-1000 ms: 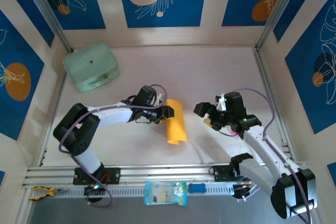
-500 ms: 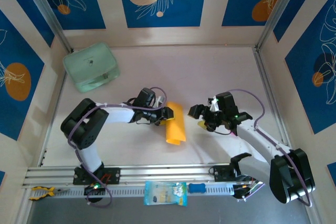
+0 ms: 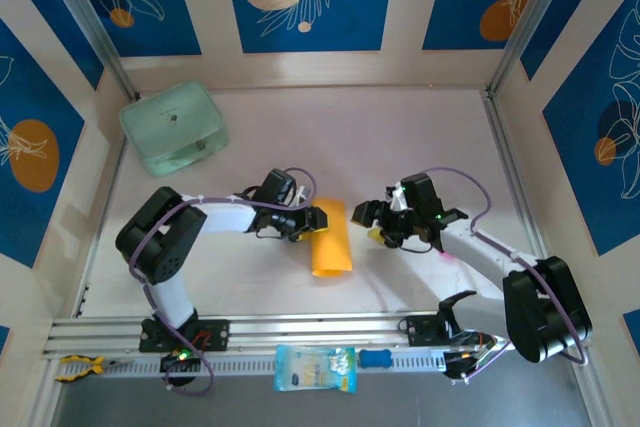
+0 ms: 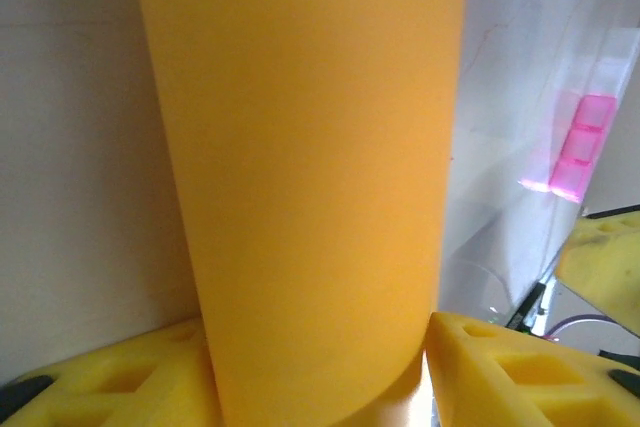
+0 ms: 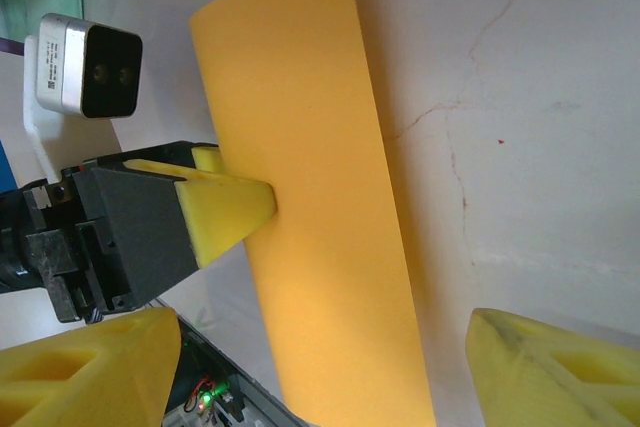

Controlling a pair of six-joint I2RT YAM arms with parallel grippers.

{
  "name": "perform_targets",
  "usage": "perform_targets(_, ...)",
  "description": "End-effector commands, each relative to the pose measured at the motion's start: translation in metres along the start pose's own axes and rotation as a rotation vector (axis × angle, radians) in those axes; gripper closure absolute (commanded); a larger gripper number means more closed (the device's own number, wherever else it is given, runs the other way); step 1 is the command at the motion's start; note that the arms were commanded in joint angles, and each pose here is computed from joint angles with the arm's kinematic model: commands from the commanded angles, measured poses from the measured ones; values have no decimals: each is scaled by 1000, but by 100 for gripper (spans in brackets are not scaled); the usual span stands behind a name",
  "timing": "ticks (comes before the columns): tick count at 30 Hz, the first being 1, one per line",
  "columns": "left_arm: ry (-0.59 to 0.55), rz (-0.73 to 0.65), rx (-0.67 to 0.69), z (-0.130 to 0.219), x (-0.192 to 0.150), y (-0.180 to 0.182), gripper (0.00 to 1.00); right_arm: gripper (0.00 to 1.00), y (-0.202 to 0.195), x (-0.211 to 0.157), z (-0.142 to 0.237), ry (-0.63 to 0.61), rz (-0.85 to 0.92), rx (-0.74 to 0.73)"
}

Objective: Fold a paper plane with a square sheet of paper (pick it up from the middle)
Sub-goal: First fold the square sheet of paper in half at the center of the table.

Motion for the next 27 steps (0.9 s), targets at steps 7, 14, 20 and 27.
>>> perform_targets(7,4,-54,191,21,1,4,42,35,13,0,-6,31,40,33)
perform_targets(14,49,-79,245,19,0,8,46,44,14,-1,-15,52,41,27)
perform_targets(20,92,-87,285,15,-1,14,46,44,15,-3,-23,64,43,9)
perform_targets(27,142,-114,328,8,0,16,44,44,15,-2,-26,66,45,-1)
Point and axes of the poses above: each hand's point on the last joint's axis, 136 mm out from that joint toward the fingers, its own z axis back along the fingers, its own y axis along the line the jaws close on, x = y × z, the point moved 9 cm from there along z, back along the fingers, and after that the axes turned 14 degrees about -z, right-handed, at the moved point
